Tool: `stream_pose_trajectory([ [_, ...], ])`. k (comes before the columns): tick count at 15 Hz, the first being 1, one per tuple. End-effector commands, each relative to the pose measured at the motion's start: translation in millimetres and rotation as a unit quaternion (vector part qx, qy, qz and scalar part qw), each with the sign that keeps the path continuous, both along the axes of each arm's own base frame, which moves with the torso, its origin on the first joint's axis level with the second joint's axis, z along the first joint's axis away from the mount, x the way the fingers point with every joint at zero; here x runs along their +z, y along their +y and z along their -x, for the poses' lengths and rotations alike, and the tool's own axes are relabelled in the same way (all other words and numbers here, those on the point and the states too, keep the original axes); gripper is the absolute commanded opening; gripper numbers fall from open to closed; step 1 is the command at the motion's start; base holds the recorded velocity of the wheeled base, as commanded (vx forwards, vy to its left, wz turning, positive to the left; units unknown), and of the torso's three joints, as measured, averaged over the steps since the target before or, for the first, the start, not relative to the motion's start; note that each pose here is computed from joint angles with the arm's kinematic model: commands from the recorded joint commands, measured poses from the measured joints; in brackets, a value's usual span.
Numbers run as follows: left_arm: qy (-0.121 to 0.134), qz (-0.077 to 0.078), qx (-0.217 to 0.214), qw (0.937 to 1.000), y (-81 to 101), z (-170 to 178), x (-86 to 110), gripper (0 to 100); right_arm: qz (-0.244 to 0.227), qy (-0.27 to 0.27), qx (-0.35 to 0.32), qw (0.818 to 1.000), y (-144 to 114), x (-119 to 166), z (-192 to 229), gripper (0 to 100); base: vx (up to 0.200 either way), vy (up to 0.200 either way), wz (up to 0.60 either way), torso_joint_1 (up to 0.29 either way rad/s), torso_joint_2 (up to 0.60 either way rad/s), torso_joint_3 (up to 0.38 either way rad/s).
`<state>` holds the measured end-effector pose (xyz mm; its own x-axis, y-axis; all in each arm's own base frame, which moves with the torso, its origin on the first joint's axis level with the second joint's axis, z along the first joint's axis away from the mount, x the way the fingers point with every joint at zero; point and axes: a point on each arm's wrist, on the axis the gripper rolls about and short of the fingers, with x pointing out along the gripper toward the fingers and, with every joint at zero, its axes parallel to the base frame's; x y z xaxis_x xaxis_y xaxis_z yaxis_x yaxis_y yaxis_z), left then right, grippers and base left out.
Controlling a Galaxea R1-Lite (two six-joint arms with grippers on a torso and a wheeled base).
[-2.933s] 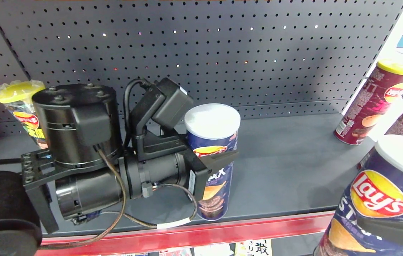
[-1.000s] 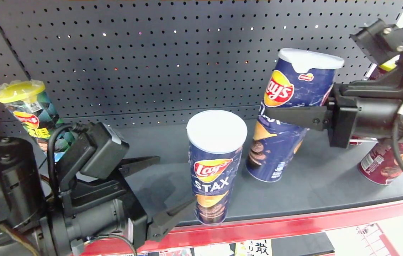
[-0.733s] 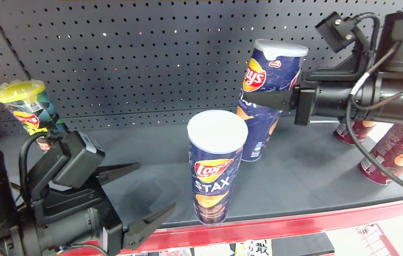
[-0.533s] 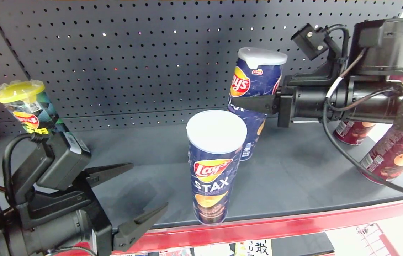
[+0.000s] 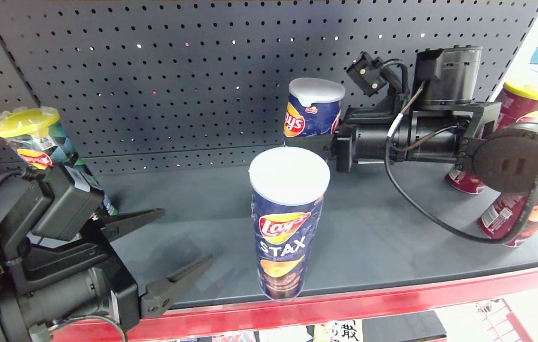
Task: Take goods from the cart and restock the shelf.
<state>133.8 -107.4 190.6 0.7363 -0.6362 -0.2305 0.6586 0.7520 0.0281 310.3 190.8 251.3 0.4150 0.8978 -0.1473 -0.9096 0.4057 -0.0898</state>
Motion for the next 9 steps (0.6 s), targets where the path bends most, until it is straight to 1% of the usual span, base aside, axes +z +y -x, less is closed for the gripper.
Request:
stream_pose_trajectory([
  [1, 0.000, 0.000, 0.004, 1.0000, 0.9, -1.6, 0.1, 100, 0.006, 0.011, 0.000, 1.000, 5.5, -11.8, -9.9, 0, 0.000, 0.000, 0.00, 0.000, 0.00, 0.000],
  [2, 0.000, 0.001, 0.012, 0.9999, 3.1, -3.4, 0.2, 100, 0.008, 0.010, 0.001, 1.000, 5.9, -14.4, -11.8, 0, 0.000, 0.000, 0.00, 0.000, 0.00, 0.000],
  [9, 0.004, -0.002, 0.009, 0.9999, 2.2, -4.3, -1.7, 100, 0.010, 0.010, -0.001, 1.000, 5.1, -15.8, -11.5, 0, 0.000, 0.000, 0.00, 0.000, 0.00, 0.000],
])
